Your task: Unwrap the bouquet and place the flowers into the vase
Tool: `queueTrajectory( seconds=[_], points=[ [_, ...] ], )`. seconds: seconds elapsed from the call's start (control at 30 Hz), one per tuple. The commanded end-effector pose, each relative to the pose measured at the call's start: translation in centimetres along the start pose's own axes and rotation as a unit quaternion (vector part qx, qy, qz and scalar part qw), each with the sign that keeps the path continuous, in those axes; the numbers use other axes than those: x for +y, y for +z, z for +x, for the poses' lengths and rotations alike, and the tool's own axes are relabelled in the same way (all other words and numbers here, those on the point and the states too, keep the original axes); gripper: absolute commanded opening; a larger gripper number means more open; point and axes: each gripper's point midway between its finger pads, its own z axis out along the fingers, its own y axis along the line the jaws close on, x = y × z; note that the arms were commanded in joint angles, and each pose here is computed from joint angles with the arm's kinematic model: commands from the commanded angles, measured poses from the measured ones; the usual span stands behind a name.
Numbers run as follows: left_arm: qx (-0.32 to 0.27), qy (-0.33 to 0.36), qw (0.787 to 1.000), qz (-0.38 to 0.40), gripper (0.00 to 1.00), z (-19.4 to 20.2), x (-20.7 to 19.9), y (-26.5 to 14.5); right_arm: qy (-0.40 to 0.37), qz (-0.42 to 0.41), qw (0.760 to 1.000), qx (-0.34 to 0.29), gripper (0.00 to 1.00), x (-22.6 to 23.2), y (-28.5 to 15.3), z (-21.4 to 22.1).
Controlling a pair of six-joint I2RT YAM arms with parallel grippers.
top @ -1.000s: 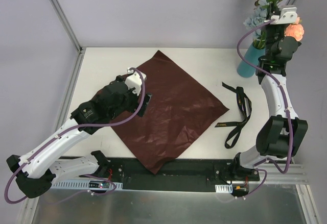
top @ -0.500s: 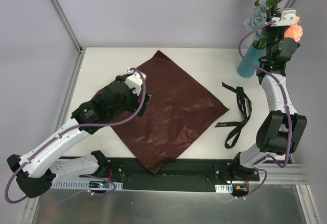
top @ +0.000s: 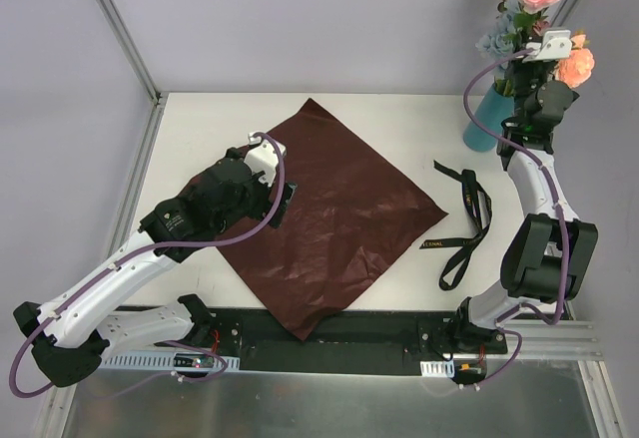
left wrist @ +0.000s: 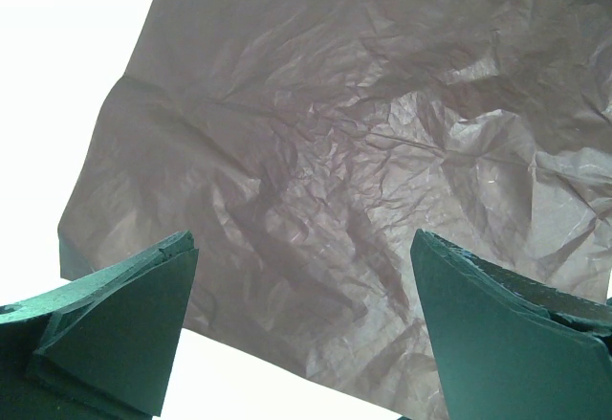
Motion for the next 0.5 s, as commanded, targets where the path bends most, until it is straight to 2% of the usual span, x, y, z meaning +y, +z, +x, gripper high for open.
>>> queueTrajectory(
  seconds=[0.0, 0.2, 0.27, 0.47],
  points=[
    [-0.004, 0.004, 1.0, 0.012, 0.99, -0.3, -0.6, 0.2, 0.011, 0.016, 1.0, -0.013, 0.04, -0.6, -0.8, -0.9],
    [-0.002, 0.005, 1.0, 0.02, 0.99, -0.2, -0.9, 0.2, 0.024, 0.026, 0.999, 0.025, 0.12, -0.5, -2.1, 2.4],
    [-0.002, 0.004, 1.0, 0.019, 0.99, -0.3, -0.9, 0.3, 0.022, 0.026, 0.998, 0.056, 0.13, -0.3, -2.4, 4.7],
    [-0.005, 0.004, 1.0, 0.017, 0.99, -0.3, -0.7, 0.1, 0.049, 0.044, 0.994, 0.084, 0.19, -0.3, -3.7, 7.6]
  ],
)
